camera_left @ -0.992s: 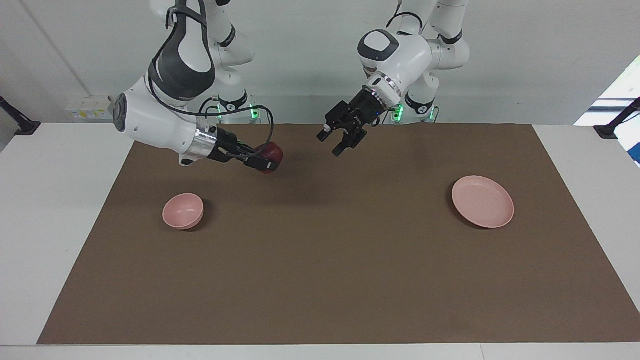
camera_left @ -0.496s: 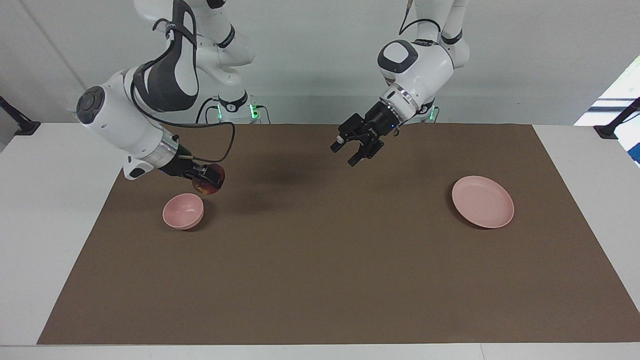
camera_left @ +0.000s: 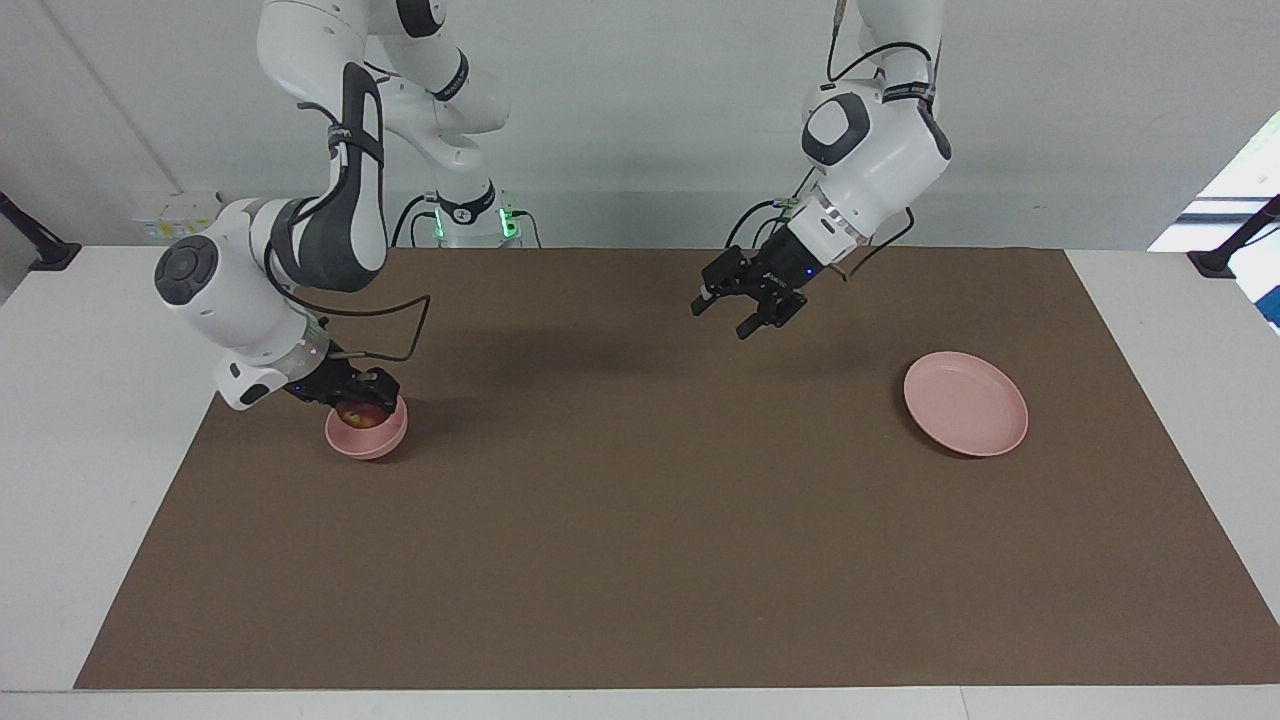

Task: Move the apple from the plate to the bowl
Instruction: 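Move the apple over the bowl while the left gripper withdraws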

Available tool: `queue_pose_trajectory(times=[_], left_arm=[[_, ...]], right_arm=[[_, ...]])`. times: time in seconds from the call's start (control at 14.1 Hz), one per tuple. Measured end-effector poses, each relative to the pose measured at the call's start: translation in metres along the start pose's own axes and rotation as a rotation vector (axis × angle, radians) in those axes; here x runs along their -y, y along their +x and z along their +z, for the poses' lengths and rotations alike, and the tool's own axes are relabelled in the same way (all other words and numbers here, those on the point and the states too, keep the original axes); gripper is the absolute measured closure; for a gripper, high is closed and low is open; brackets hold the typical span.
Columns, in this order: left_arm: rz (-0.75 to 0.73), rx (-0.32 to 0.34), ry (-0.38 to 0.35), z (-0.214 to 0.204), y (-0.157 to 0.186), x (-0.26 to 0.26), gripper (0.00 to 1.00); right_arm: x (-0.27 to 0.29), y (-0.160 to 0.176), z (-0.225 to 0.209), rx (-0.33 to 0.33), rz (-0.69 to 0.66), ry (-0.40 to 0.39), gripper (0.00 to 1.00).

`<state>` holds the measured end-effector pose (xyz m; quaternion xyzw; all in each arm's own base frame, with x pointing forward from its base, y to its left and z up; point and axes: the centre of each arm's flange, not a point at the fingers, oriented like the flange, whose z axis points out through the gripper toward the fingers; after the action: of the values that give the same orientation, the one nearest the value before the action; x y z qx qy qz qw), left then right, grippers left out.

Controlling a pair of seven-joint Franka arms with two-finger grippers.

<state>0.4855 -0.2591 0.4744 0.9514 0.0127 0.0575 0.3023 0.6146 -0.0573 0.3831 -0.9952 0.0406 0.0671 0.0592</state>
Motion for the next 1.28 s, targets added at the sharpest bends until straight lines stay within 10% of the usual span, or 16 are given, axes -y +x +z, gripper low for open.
queue_pose_trajectory(times=[0.43,0.64,1.28], left_arm=[[0.153,0.098,0.443,-0.047,0.026,0.070,0.00],[0.138,0.084,0.549,-0.109,0.054,0.090,0.00],[0.122,0.149,0.600,-0.287,0.075,0.053,0.00]], right_arm=[[-0.005,0.002,0.015,-0.014,-0.037,-0.036,0.20],[-0.006,0.004,0.019,-0.027,-0.041,-0.046,0.20],[-0.011,0.012,0.040,-0.032,-0.038,-0.059,0.20]])
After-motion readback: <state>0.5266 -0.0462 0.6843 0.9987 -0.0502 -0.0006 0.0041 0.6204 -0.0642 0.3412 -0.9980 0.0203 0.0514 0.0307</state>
